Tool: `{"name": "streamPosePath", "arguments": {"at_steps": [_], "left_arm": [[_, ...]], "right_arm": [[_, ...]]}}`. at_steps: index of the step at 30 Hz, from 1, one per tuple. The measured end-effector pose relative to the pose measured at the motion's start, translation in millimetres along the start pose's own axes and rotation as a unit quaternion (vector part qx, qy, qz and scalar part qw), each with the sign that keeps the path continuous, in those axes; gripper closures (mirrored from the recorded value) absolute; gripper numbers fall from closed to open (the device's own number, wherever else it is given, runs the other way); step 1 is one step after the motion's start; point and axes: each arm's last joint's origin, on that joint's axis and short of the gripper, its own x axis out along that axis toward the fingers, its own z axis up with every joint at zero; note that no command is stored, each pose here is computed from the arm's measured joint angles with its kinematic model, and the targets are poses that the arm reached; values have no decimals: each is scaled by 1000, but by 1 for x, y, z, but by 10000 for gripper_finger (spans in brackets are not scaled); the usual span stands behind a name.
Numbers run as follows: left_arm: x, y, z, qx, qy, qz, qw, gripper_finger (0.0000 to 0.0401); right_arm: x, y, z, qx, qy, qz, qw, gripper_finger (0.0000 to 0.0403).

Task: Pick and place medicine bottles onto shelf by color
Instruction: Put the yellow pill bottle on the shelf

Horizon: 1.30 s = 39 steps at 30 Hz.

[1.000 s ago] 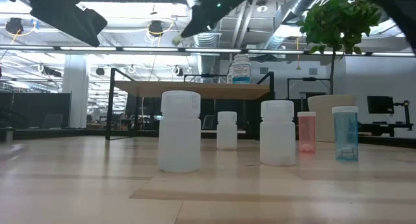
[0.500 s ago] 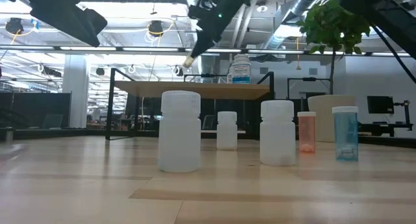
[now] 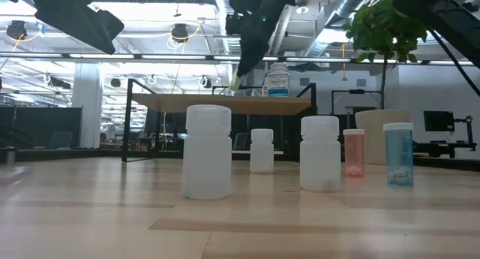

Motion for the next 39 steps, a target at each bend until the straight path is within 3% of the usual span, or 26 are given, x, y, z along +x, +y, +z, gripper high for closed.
{"name": "streamPosePath", "arguments": {"at_steps": [20, 28, 39], "left_arm": [[0, 0, 0, -2, 0, 0, 1000, 292], [0, 0, 0, -2, 0, 0, 1000, 292], [0, 0, 0, -2, 0, 0, 1000, 292]], "right_arm": [[0, 14, -8, 0, 50, 52, 997, 284], [0, 11, -5, -1, 39, 33, 999, 284], [0, -14, -13, 23, 35, 8, 999, 284]]}}
